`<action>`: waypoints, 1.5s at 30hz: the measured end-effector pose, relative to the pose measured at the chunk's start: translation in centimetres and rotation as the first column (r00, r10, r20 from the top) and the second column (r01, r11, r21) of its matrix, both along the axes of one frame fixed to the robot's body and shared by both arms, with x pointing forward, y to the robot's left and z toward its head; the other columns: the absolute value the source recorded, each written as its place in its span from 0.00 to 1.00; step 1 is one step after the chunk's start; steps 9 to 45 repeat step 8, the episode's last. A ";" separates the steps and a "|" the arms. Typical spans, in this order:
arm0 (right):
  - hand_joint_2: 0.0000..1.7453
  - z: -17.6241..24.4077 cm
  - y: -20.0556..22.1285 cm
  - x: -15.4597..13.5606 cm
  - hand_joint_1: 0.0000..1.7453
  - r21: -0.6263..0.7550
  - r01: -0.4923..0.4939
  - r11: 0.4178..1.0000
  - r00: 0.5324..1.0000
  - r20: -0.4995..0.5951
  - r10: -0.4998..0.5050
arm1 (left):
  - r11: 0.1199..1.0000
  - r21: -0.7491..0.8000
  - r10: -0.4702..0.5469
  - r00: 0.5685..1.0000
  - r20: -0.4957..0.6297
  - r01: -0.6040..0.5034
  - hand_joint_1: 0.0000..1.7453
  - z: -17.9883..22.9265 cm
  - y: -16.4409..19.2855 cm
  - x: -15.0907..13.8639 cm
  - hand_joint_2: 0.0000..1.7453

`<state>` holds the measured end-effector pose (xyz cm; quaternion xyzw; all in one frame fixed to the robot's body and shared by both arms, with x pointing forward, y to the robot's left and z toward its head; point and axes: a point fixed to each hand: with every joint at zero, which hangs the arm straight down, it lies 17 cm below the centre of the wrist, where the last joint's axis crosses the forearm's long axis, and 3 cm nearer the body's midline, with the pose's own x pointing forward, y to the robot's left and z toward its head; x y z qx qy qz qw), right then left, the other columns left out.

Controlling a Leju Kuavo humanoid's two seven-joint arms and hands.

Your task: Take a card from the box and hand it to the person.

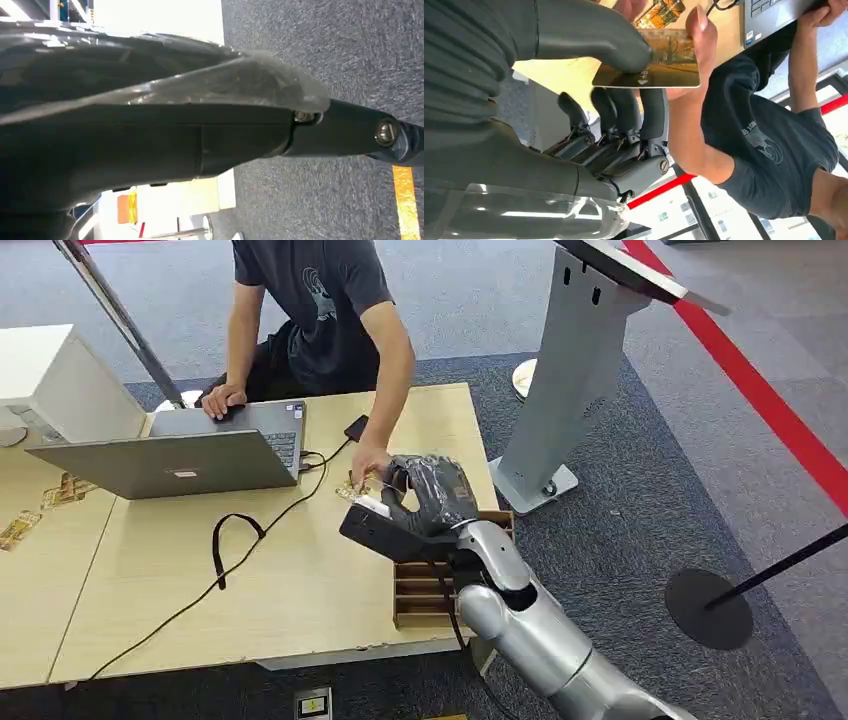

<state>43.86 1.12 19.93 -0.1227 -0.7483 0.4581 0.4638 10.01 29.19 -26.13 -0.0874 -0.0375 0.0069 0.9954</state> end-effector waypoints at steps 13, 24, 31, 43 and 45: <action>1.00 -0.7 0.0 0.1 0.00 -0.008 0.006 1.000 1.000 -0.015 -0.006 | 1.000 -0.001 0.003 1.000 -0.004 -0.003 0.00 0.0 0.0 -0.1 0.00; 1.00 -0.7 0.0 0.1 0.00 -0.008 0.006 1.000 1.000 -0.015 -0.006 | 1.000 -0.001 0.003 1.000 -0.004 -0.003 0.00 0.0 0.0 -0.1 0.00; 1.00 -0.7 0.0 0.1 0.00 -0.008 0.006 1.000 1.000 -0.015 -0.006 | 1.000 -0.001 0.003 1.000 -0.004 -0.003 0.00 0.0 0.0 -0.1 0.00; 1.00 -0.7 0.0 0.1 0.00 -0.008 0.006 1.000 1.000 -0.015 -0.006 | 1.000 -0.001 0.003 1.000 -0.004 -0.003 0.00 0.0 0.0 -0.1 0.00; 1.00 -0.7 0.0 0.1 0.00 -0.008 0.006 1.000 1.000 -0.015 -0.006 | 1.000 -0.001 0.003 1.000 -0.004 -0.003 0.00 0.0 0.0 -0.1 0.00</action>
